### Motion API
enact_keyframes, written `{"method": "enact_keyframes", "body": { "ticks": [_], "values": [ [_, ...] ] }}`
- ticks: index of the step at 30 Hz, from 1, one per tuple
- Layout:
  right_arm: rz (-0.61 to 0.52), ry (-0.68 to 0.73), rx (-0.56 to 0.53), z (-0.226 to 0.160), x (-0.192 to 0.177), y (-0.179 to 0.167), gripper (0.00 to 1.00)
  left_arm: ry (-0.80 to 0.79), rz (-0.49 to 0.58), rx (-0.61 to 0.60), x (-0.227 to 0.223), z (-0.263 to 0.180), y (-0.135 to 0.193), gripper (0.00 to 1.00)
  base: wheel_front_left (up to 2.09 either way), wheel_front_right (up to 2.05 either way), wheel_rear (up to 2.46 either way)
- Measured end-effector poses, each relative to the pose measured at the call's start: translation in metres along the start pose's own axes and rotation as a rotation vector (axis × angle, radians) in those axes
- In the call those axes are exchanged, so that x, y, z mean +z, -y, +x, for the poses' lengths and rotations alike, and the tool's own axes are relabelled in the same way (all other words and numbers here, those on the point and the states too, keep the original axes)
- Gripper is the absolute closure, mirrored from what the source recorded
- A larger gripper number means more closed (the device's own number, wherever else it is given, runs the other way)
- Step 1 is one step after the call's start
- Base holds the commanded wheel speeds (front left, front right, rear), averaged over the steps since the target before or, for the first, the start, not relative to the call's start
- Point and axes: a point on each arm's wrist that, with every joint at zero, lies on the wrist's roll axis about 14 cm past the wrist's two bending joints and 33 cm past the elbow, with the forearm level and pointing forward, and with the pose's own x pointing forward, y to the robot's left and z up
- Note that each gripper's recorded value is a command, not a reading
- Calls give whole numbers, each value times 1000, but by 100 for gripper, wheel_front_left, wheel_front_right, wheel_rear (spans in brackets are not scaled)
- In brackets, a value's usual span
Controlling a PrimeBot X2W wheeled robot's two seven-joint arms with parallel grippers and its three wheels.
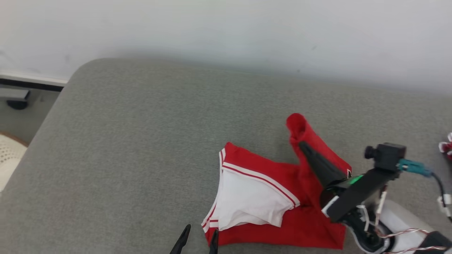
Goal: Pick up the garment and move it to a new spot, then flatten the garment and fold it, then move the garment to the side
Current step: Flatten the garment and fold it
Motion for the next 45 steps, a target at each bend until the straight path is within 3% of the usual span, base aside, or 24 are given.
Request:
{"method": "enact_keyframes", "body": {
  "ticks": [14, 21, 22, 23, 31, 37, 45],
  "values": [
    [47, -216, 175, 48, -78, -66, 100, 10, -15, 100, 1, -15, -22, 0, 0, 0, 0],
    [52, -257, 181, 57, -97, -74, 100, 3, -19, 99, -1, -13, -22, 0, 0, 0, 0],
    [51, -256, 176, 58, -98, -73, 69, 3, -19, 97, -1, -12, -21, 0, 0, 0, 0],
    [55, -247, 174, 59, -97, -74, 0, 3, -19, 95, -1, -11, -21, 0, 0, 0, 0],
    [127, -60, 211, 62, -49, -87, 0, 1, -15, 75, -1, -6, -17, 0, 0, 0, 0],
    [28, 28, 102, 36, -12, -36, 0, 25, -8, 59, 6, 0, -14, 0, 0, 0, 0],
    [-37, 164, -142, -23, 15, 33, 0, 58, -15, 38, 17, 9, -10, 0, 0, 0, 0]
  ]
}}
